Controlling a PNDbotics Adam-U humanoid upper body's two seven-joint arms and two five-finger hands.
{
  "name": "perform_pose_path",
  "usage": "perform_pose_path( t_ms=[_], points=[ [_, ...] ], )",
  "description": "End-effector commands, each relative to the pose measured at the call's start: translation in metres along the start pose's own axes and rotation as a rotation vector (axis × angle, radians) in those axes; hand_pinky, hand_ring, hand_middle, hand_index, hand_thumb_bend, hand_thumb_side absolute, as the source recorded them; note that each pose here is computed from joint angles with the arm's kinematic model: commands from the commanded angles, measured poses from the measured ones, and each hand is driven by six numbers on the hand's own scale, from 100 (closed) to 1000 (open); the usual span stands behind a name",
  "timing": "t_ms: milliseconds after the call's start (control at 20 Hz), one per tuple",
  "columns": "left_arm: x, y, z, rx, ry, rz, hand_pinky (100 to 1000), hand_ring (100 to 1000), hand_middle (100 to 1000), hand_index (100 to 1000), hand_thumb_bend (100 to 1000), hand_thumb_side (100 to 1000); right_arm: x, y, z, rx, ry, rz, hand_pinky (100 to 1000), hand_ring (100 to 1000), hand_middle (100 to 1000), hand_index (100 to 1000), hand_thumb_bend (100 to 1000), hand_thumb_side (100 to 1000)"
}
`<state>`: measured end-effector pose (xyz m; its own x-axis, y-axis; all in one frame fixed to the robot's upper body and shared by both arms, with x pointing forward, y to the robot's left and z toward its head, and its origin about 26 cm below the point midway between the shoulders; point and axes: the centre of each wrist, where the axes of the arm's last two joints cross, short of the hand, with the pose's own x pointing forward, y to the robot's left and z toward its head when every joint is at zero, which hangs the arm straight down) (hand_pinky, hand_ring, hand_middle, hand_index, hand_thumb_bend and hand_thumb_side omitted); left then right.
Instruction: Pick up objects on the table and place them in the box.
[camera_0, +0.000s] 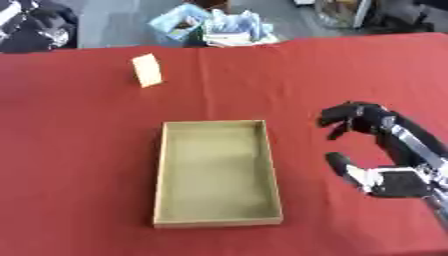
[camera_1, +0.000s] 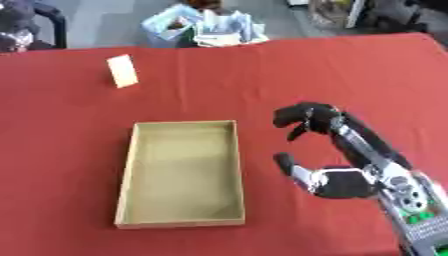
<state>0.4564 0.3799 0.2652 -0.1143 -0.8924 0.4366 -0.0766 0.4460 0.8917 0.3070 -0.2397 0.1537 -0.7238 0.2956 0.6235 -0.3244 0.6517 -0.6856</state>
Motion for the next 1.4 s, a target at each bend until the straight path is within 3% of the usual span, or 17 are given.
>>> perform_pose_path(
  t_ms=[50,400,550,750,1050,1400],
  points=[
    [0.001,0.025,-0.001,0.033,0.002,-0.029,716,684,674,782,311,506,0.003,-0.005,-0.001,0.001,-0.009,0.023,624,765,712,839,261,381],
    [-0.002,0.034,-0.013,-0.033,0.006,-0.076,756,741,729,796,426,506,0.003,-0.006,-0.002,0.014,-0.010,0.025,623,764,711,839,265,379],
    [-0.005,0.037,-0.016,-0.077,0.014,-0.114,769,758,753,819,543,522,0.003,-0.006,-0.002,0.019,-0.013,0.027,622,764,711,838,268,377],
    [-0.004,0.041,-0.021,-0.130,0.019,-0.164,769,759,754,820,619,536,0.005,-0.008,-0.004,0.021,-0.020,0.034,622,764,710,838,270,375],
    [0.006,0.040,-0.029,-0.174,0.036,-0.235,765,750,739,809,654,528,0.007,-0.010,-0.007,0.023,-0.036,0.039,621,763,710,837,272,373],
    [0.011,0.026,-0.036,-0.153,0.083,-0.275,748,726,707,791,661,515,0.008,-0.011,-0.009,0.025,-0.046,0.039,621,763,710,837,275,371]
  ],
)
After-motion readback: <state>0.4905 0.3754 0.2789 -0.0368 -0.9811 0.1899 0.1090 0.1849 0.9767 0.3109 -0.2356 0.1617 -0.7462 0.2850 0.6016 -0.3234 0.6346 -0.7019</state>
